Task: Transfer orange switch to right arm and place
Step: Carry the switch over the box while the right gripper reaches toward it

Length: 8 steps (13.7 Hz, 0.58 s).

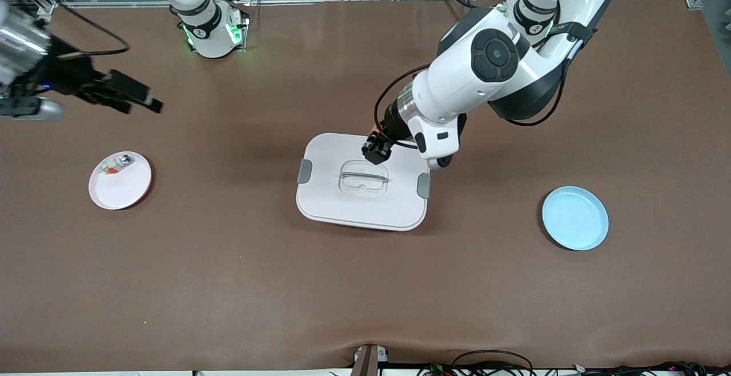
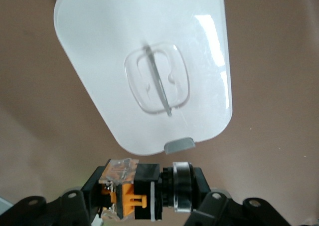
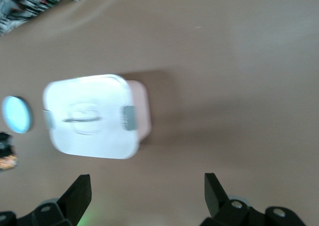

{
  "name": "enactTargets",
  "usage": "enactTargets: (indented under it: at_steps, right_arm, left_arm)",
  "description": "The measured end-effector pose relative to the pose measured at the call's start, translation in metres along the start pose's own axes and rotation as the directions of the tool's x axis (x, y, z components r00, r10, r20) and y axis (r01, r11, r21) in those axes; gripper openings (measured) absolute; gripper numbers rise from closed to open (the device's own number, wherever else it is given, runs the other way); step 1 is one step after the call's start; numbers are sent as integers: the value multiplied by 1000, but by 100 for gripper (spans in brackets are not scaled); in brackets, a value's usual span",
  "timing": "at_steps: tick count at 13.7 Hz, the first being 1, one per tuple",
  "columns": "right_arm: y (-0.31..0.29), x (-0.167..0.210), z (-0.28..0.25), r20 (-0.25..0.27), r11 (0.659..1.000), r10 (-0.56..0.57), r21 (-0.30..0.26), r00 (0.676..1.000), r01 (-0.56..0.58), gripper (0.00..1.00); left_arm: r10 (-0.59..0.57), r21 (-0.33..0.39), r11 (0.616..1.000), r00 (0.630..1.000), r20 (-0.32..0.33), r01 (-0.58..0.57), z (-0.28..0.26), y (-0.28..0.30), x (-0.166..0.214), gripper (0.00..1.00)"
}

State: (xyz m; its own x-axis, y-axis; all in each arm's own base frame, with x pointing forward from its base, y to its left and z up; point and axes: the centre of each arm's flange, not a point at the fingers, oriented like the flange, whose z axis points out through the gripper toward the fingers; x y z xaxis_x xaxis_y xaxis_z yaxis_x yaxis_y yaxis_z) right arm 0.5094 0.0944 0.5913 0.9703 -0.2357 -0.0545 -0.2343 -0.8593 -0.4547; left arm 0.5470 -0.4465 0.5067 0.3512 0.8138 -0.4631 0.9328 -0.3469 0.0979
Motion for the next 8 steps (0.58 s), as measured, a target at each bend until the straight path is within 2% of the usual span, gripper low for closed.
enactTargets:
  at_steps: [2,4,6,8]
  right_arm:
    - [-15,-23,34,-9,992,46,116,999,-45,100]
    - [-25,-41,63,-15,970,96,227,995,-90,100]
    - [-46,-58,90,-37,948,122,301,992,-105,100]
    - [-73,-79,111,-50,932,129,346,990,-104,100]
  left_arm:
    - [-87,-24,996,995,42,88,-1,2,-13,72]
    - [-172,-35,984,983,70,175,3,5,-22,72]
    - [-243,-27,969,966,93,246,10,9,-23,72]
    - [-290,-13,956,947,136,294,21,12,-26,72]
